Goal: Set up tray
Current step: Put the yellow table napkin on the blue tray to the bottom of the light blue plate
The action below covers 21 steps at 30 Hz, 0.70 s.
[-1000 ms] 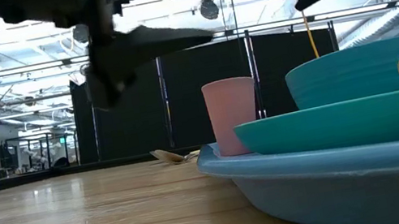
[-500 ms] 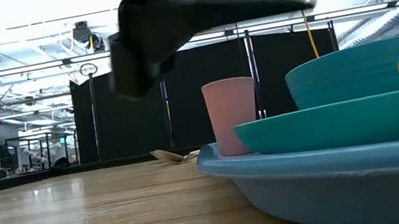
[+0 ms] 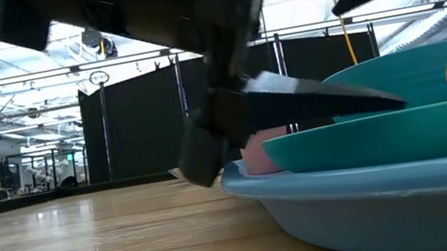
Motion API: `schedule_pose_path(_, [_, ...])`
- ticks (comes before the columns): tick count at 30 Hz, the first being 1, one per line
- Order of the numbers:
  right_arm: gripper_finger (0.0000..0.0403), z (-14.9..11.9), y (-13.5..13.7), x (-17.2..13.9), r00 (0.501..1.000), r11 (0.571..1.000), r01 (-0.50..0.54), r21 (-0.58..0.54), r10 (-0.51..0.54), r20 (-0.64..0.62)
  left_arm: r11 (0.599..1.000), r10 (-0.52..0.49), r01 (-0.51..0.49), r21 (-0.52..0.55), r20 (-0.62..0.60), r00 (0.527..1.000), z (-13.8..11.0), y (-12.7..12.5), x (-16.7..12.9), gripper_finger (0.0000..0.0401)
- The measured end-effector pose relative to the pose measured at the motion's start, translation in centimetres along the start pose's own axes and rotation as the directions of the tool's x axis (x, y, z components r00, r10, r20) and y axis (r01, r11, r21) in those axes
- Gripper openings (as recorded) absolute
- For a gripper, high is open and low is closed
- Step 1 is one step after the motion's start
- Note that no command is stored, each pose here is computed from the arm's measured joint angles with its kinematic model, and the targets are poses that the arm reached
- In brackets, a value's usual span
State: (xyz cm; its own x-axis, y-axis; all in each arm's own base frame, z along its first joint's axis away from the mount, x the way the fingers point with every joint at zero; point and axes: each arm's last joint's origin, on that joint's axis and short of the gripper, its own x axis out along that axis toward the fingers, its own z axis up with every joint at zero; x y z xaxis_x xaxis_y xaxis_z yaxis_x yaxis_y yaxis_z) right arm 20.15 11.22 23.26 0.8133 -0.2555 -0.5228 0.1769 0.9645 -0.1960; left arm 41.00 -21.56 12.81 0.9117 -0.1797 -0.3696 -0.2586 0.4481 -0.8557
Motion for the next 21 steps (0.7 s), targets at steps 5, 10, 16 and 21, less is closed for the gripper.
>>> schedule_pose_path(5, [0.0270, -1.1, 0.1, 0.6, 1.000, 1.000, -0.006, -0.010, 0.007, 0.022, 1.000, -0.006, 0.006, -0.005, -0.019, 1.000, 0.7, 0.2, 0.5, 0.0282])
schedule_pose_path(10, [0.0270, -1.0, 0.3, 0.7, 0.998, 1.000, -0.016, -0.015, 0.017, 0.061, 0.999, -0.008, 0.006, -0.043, -0.047, 0.999, 1.0, 0.3, 0.6, 0.0282])
schedule_pose_path(16, [0.0269, -0.8, 0.3, 0.7, 0.997, 1.000, -0.019, -0.025, 0.021, 0.074, 0.990, -0.039, 0.026, -0.138, -0.095, 0.995, -0.4, -0.2, 0.3, 0.0282])
schedule_pose_path(21, [0.0269, -0.8, 0.3, 0.7, 0.997, 0.999, -0.019, -0.026, 0.020, 0.073, 0.983, -0.030, 0.014, -0.185, -0.080, 0.996, -0.3, -0.1, 0.3, 0.0282])
